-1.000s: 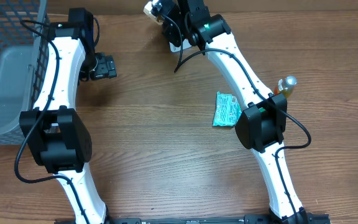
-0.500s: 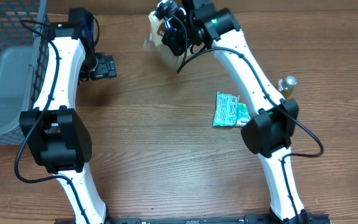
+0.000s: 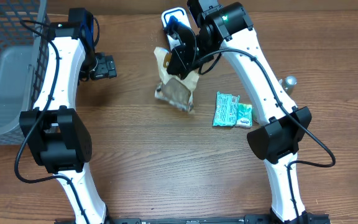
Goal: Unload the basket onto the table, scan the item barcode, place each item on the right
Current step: 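Carry the pouch back down and lower it onto the table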
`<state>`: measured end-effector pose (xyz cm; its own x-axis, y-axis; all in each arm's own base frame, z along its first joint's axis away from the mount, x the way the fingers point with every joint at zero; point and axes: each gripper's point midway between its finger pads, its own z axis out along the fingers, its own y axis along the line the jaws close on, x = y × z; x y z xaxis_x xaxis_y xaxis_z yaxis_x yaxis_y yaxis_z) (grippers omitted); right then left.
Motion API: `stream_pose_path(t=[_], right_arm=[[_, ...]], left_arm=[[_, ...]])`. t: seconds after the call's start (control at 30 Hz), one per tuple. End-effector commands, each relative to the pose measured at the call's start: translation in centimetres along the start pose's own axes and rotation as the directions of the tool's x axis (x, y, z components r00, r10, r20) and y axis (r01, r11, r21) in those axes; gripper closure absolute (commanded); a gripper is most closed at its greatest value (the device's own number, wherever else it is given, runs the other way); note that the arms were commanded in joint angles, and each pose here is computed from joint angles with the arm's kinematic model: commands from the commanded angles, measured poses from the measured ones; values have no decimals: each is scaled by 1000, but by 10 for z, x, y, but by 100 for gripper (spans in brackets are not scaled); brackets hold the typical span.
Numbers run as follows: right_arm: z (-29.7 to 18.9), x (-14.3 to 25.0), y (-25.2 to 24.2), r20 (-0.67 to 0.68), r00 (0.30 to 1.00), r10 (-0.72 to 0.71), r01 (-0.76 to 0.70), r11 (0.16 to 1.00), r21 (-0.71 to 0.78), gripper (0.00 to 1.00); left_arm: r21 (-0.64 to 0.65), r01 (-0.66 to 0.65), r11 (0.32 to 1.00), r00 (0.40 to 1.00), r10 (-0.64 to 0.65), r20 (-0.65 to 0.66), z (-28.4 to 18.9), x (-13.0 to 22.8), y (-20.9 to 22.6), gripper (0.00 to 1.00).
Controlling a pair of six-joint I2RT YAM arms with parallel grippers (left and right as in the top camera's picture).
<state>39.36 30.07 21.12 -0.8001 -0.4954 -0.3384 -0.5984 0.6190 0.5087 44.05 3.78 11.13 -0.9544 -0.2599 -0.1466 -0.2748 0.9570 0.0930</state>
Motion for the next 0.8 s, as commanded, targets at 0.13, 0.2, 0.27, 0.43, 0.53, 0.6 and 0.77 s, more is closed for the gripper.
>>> stream_pose_path(t=[0.13,0.2,0.27,0.43,0.53,0.6,0.77], right_arm=[[-2,21,33,-80,996,34,-41,995,-90,96],[2,28,40,-111,993,38,-48,994,-94,96],[7,31,46,-127,992,27,-40,994,-101,96],[27,44,66,-189,982,-4,-19,993,-119,96],[42,56,74,-241,970,-13,-18,992,-123,96],[52,63,77,-274,962,-17,-17,992,-122,96],[76,82,78,-344,939,-11,-34,992,-125,92]], left_arm=[[-9,-11,1000,1000,11,21,-5,-5,3,0],[-9,-11,1000,1000,11,21,-5,-5,3,0],[-9,-11,1000,1000,11,21,-5,-5,3,0],[-9,-11,1000,1000,11,21,-5,-5,3,0],[-9,-11,1000,1000,11,21,-5,-5,3,1],[-9,-11,1000,1000,11,21,-5,-5,3,1],[-9,-11,1000,1000,11,21,-5,-5,3,0]])
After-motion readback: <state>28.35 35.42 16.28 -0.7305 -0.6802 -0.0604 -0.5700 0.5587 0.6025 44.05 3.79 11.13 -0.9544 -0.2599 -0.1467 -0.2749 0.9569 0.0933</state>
